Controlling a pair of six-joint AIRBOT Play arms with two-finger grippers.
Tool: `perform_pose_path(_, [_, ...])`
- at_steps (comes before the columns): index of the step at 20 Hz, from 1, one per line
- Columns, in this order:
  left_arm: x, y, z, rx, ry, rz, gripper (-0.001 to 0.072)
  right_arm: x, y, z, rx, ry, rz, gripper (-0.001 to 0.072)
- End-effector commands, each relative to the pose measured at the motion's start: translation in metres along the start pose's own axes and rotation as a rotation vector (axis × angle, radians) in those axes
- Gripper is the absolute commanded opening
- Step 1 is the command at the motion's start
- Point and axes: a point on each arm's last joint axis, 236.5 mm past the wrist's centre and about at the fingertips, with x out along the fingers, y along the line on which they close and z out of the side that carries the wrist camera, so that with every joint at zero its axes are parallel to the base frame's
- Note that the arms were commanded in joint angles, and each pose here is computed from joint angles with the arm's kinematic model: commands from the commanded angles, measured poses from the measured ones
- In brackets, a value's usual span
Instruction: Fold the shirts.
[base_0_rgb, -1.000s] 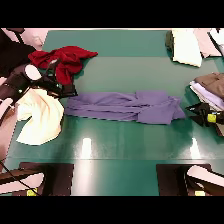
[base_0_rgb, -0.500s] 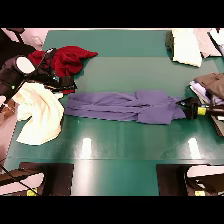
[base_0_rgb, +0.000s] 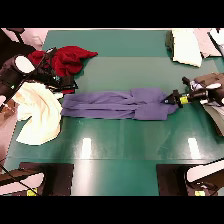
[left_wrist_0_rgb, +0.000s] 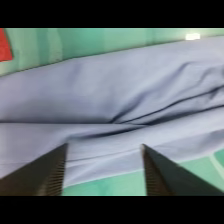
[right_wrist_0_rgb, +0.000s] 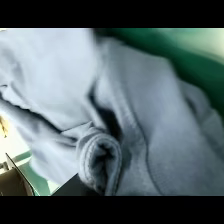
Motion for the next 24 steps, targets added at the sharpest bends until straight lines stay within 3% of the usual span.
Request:
perform_pose_path(1, [0.004, -0.013, -0.001, 0.024, 0.0, -0.05, 0.0488, -0.007, 0.036, 0.007, -0.096, 0.019, 0.01, 0.0023])
perform_pose_path(2, [0.009, -0.021, -0.004, 0.025, 0.006, -0.073, 0.0479, -0.017, 0.05, 0.005, -0.134, 0.021, 0.015, 0.0022])
perform_pose_path(7, [0.065, -0.123, -0.045, 0.2, 0.086, -0.284, 0.0041, -0.087, 0.077, -0.012, -0.277, 0.007, -0.094, 0.0021])
perform_pose_path(11, [0.126, -0.206, -0.094, 0.277, 0.089, -0.374, 0.0021, -0.139, 0.085, -0.019, -0.296, -0.111, -0.144, 0.0021])
perform_pose_path(14, [0.162, -0.248, -0.117, 0.178, 0.065, -0.433, 0.0021, -0.153, 0.095, -0.023, -0.323, -0.156, -0.163, 0.0021])
perform_pose_path(24, [0.22, -0.293, -0.093, 0.177, -0.016, -0.475, 0.0019, -0.068, 0.183, -0.07, -0.529, 0.057, -0.101, 0.0021])
